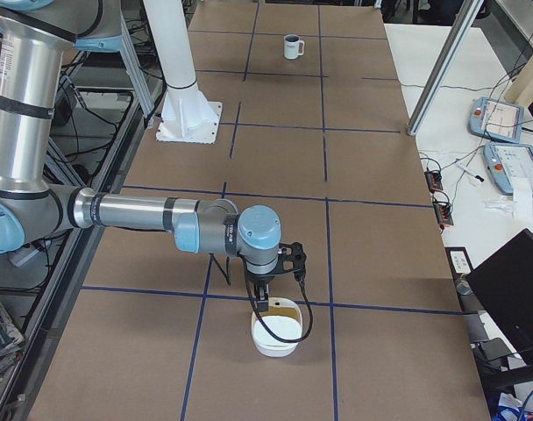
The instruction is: Left arm hands cup to right arm to dump lemon
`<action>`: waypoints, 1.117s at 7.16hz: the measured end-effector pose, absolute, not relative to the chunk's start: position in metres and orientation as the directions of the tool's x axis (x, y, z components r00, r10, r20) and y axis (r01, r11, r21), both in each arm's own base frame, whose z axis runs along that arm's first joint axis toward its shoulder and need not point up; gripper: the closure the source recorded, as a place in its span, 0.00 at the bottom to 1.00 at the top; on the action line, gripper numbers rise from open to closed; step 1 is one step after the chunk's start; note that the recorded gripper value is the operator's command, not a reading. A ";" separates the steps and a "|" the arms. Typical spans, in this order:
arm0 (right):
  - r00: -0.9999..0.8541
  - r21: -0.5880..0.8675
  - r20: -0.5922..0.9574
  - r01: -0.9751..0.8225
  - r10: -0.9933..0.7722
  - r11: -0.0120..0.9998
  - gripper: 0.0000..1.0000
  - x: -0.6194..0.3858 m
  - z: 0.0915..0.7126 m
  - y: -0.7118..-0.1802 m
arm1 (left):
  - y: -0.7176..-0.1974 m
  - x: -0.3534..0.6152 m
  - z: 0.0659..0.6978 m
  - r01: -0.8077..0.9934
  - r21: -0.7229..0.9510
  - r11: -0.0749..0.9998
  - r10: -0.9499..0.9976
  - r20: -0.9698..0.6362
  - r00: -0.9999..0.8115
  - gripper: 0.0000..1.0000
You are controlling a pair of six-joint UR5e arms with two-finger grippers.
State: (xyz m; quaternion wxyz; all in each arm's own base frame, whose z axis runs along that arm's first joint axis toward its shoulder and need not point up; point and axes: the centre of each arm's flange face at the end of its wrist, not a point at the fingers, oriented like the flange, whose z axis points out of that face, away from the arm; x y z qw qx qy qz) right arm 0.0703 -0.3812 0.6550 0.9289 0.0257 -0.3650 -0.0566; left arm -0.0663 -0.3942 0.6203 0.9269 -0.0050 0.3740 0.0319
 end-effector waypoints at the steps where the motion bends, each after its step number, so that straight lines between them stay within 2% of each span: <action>1: 0.729 0.080 0.676 0.067 -0.104 0.995 0.00 0.071 0.652 -0.384 | -0.391 -0.066 0.620 -0.062 0.012 0.998 0.052 -0.698 0.714 0.00; 8: 0.727 0.059 0.684 0.016 -0.052 0.998 0.00 0.052 0.621 -0.404 | -0.377 -0.065 0.630 -0.058 -0.028 0.998 0.021 -0.710 0.704 0.00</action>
